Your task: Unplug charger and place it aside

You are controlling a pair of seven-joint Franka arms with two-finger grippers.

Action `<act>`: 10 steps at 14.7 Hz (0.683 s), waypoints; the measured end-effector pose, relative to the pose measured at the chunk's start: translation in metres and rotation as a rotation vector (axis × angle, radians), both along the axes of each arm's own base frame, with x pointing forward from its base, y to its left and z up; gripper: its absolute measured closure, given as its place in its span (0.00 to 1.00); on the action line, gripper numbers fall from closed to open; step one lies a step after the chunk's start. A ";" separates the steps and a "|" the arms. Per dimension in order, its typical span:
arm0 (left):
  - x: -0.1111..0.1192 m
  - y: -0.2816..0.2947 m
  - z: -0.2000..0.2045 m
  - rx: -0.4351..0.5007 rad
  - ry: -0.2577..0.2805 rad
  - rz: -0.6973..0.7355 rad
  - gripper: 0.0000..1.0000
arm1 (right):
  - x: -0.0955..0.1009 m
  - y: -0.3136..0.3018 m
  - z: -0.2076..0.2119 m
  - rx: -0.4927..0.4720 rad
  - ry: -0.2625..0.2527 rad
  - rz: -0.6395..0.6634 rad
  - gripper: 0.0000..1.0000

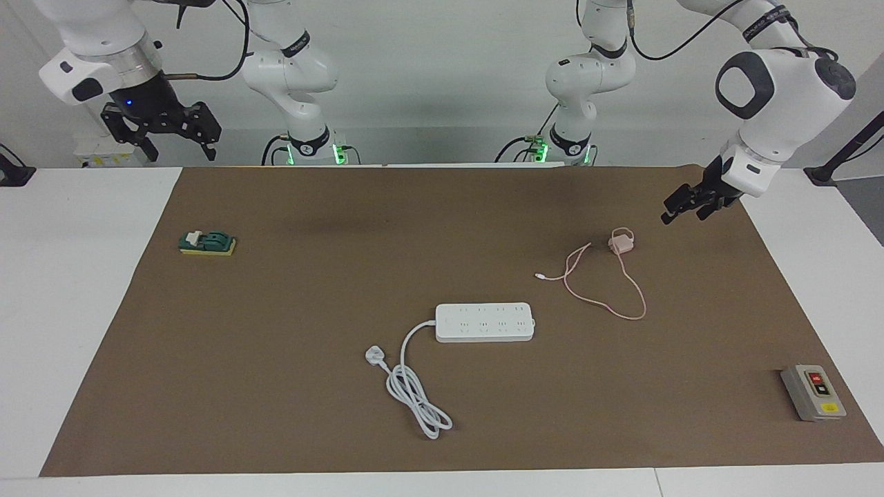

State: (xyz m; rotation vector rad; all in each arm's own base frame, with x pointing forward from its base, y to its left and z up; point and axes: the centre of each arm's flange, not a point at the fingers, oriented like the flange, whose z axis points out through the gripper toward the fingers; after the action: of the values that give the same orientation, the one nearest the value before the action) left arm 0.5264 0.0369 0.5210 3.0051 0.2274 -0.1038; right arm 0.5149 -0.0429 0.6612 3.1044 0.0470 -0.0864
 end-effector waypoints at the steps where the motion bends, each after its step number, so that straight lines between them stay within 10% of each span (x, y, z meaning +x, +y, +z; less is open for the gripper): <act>1: 0.000 -0.007 0.015 0.006 0.012 0.013 0.00 | 0.000 0.001 0.000 0.005 0.000 0.000 0.00; 10: -0.006 -0.031 0.087 0.134 0.012 0.053 0.00 | 0.000 0.006 0.001 0.038 -0.004 0.006 0.00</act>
State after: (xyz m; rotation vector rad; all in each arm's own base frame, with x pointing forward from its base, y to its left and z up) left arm 0.5203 0.0055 0.6082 3.1294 0.3277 -0.1050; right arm 0.5149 -0.0367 0.6617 3.1425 0.0587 -0.0797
